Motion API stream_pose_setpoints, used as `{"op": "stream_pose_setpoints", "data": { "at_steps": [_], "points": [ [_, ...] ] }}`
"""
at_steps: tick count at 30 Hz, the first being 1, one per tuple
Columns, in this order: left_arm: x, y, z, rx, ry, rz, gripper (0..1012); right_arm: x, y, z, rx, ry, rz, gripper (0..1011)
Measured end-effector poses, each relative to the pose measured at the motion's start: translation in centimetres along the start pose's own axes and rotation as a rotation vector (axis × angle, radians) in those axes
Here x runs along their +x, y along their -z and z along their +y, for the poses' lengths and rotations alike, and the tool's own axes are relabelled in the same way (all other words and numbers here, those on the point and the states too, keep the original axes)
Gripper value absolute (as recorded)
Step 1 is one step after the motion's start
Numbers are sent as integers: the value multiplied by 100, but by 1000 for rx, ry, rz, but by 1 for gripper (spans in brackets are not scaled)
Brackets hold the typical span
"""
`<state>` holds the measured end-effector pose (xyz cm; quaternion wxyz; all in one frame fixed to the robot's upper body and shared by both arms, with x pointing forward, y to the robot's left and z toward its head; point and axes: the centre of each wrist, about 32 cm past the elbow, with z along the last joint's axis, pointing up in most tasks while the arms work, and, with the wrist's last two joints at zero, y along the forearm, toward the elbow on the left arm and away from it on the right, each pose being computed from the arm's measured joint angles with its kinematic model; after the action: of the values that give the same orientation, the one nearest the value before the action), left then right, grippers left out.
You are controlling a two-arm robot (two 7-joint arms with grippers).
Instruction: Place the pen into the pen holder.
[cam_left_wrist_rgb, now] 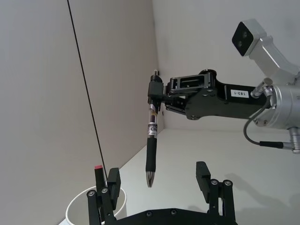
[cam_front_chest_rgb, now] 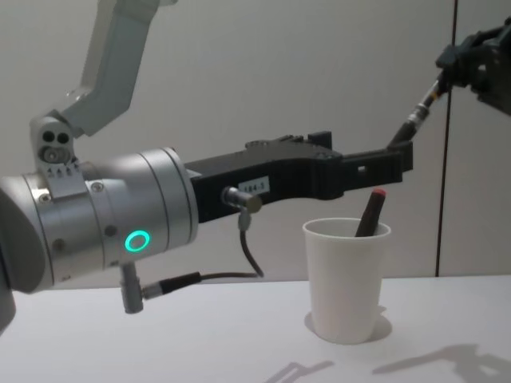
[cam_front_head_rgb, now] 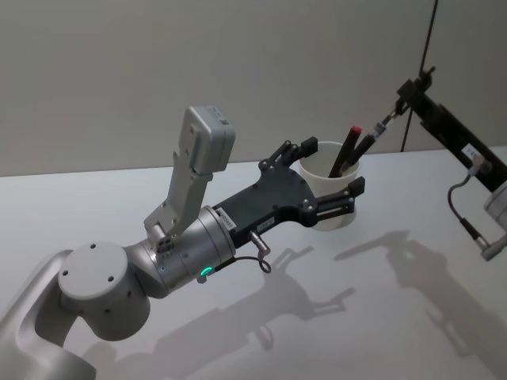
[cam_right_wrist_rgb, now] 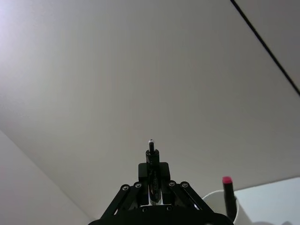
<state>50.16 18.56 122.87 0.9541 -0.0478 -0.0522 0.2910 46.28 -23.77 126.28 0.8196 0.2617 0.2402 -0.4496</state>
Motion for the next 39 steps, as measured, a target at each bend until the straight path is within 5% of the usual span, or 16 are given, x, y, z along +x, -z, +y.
{"op": "stream_pose_setpoints", "data": {
  "at_steps": [15, 24, 39],
  "points": [
    [0, 0, 0, 0, 0, 0, 1001, 152, -106, 157, 63, -29, -271, 136],
    [0, 0, 0, 0, 0, 0, 1001, 270, -119, 384, 82, -65, -453, 136],
    [0, 0, 0, 0, 0, 0, 1001, 389, -25, 633, 28, -96, -594, 136]
  ]
}}
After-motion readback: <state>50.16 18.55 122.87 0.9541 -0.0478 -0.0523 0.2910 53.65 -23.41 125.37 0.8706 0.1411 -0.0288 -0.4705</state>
